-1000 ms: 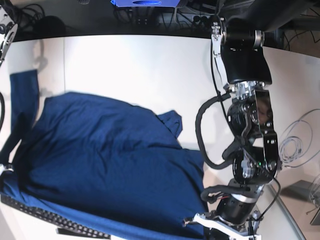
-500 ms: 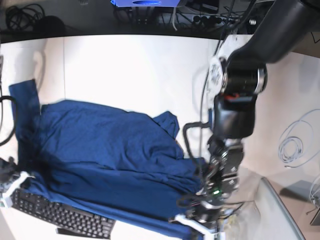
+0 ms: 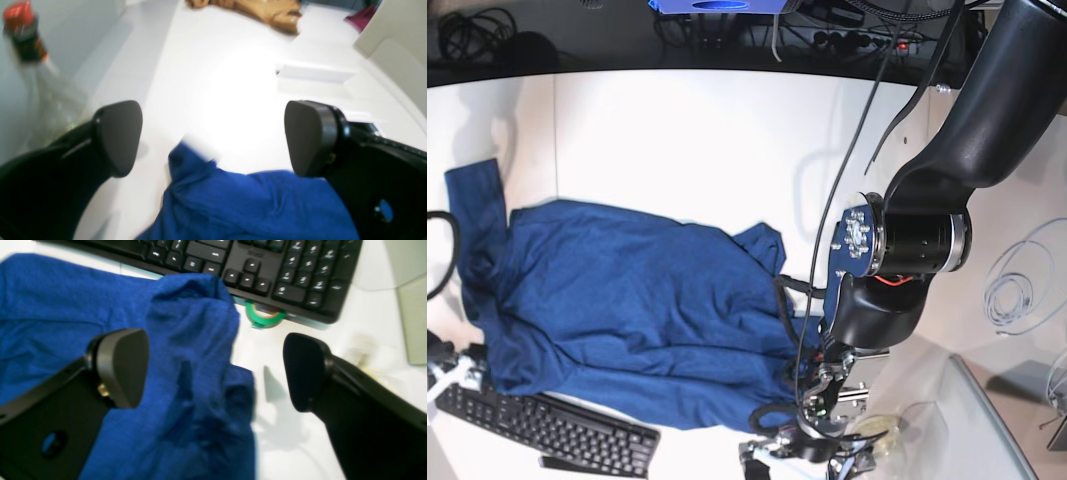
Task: Layout the t-shirt on the table in an organized manner, then fold the t-shirt properly
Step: 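Grasp the shirt shoulder edge with the left gripper and pull it taut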
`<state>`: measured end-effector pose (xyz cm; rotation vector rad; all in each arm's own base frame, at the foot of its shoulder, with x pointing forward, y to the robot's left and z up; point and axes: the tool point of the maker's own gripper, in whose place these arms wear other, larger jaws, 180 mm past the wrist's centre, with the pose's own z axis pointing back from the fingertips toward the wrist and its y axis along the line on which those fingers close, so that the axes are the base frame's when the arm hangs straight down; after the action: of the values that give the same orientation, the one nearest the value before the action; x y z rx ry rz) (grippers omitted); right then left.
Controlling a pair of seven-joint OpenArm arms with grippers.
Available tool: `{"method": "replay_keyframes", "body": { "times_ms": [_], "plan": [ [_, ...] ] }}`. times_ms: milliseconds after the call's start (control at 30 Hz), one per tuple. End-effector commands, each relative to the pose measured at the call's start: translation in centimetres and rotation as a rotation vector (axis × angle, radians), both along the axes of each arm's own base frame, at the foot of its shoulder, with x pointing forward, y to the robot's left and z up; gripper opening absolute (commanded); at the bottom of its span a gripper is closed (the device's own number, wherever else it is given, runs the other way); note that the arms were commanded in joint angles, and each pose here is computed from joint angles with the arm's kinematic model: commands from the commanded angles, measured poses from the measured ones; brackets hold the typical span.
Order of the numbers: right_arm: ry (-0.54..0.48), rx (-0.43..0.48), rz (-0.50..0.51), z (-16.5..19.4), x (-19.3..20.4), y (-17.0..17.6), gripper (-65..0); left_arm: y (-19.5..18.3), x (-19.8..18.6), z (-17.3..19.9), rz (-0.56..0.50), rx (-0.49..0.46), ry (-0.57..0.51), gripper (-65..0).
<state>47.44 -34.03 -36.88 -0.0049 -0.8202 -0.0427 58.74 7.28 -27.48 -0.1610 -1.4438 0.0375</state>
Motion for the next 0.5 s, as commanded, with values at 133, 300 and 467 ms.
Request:
{"method": "replay_keyframes", "body": {
  "times_ms": [133, 300, 467],
  "plan": [
    [-0.044, -0.004, -0.035, 2.1, -2.3, -1.8, -11.6, 0.4, -0.7, 0.9, 0.007, -0.004, -0.071, 0.0],
    [-0.026, -0.006, -0.011, 0.7, -6.9, 0.5, -28.5, -0.7, -7.3, -7.0, -0.069, -0.010, 0.090, 0.0],
    [0.031, 0.023, 0.015, -2.7, -10.1, 3.1, -65.0, -4.1, -12.8, -9.2, -0.226, -0.065, 0.132, 0.0]
  ]
}}
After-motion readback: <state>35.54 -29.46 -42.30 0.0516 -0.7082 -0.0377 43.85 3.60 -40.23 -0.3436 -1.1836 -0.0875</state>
